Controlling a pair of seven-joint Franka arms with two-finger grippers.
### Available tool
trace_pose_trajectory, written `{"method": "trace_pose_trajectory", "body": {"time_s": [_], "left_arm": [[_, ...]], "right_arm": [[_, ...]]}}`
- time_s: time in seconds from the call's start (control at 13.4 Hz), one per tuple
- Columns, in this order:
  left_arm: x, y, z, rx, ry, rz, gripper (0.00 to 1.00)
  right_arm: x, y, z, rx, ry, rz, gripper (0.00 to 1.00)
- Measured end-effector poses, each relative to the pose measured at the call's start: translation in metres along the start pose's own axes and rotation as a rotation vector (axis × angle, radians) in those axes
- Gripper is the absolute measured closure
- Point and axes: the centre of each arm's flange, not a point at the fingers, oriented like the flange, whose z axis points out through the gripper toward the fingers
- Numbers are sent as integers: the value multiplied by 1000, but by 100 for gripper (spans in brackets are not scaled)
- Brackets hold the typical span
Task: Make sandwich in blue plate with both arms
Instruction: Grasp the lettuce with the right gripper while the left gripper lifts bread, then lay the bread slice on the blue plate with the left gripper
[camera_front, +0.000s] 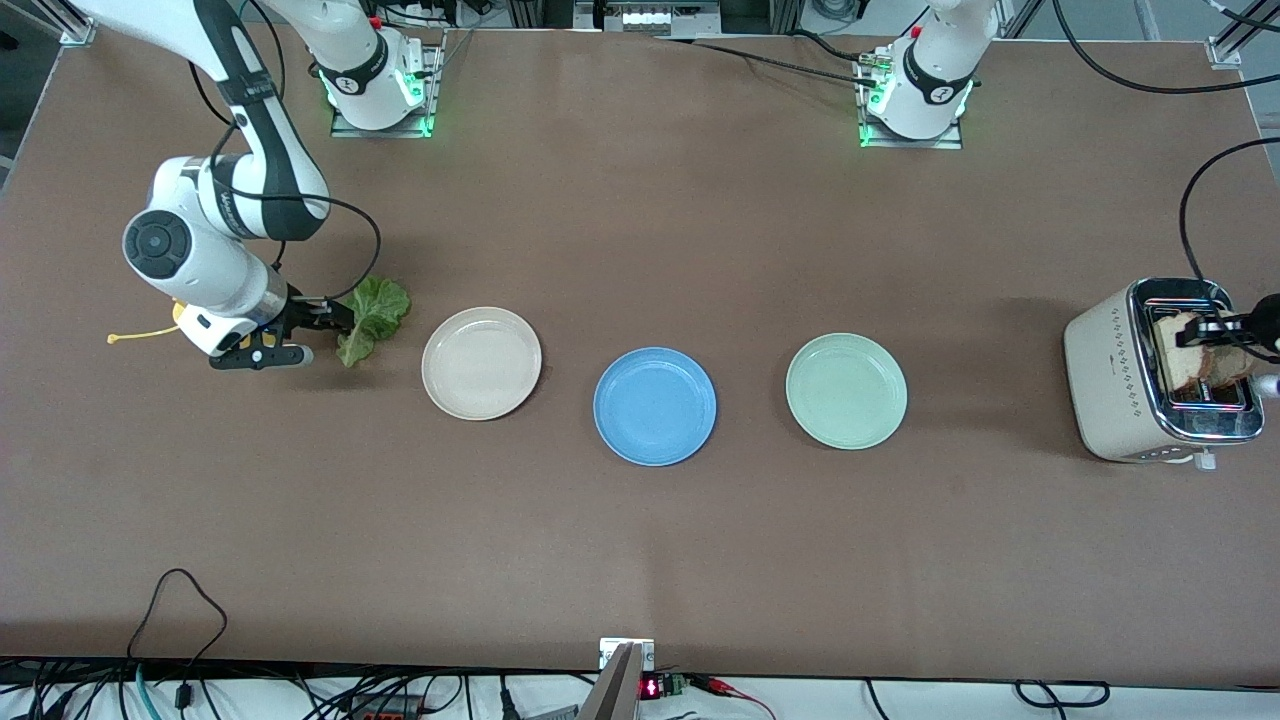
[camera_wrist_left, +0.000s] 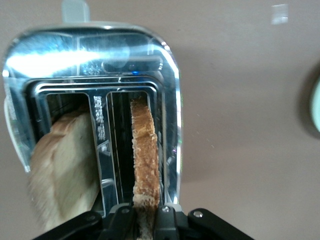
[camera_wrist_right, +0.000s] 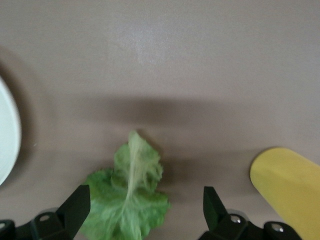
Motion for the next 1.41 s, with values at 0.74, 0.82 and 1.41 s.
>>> {"method": "trace_pose_trajectory", "body": {"time_s": [0.74, 0.82, 1.41], "left_arm": [[55, 382, -17, -303, 82, 96, 91], [58, 422, 11, -332, 93, 72, 91], [69, 594, 169, -476, 150, -92, 91]], "right_arm": [[-1, -2, 50, -7, -44, -1, 0], [-1, -3, 54, -8, -52, -4, 0], [-3, -9, 65, -10, -71, -14, 43]]}}
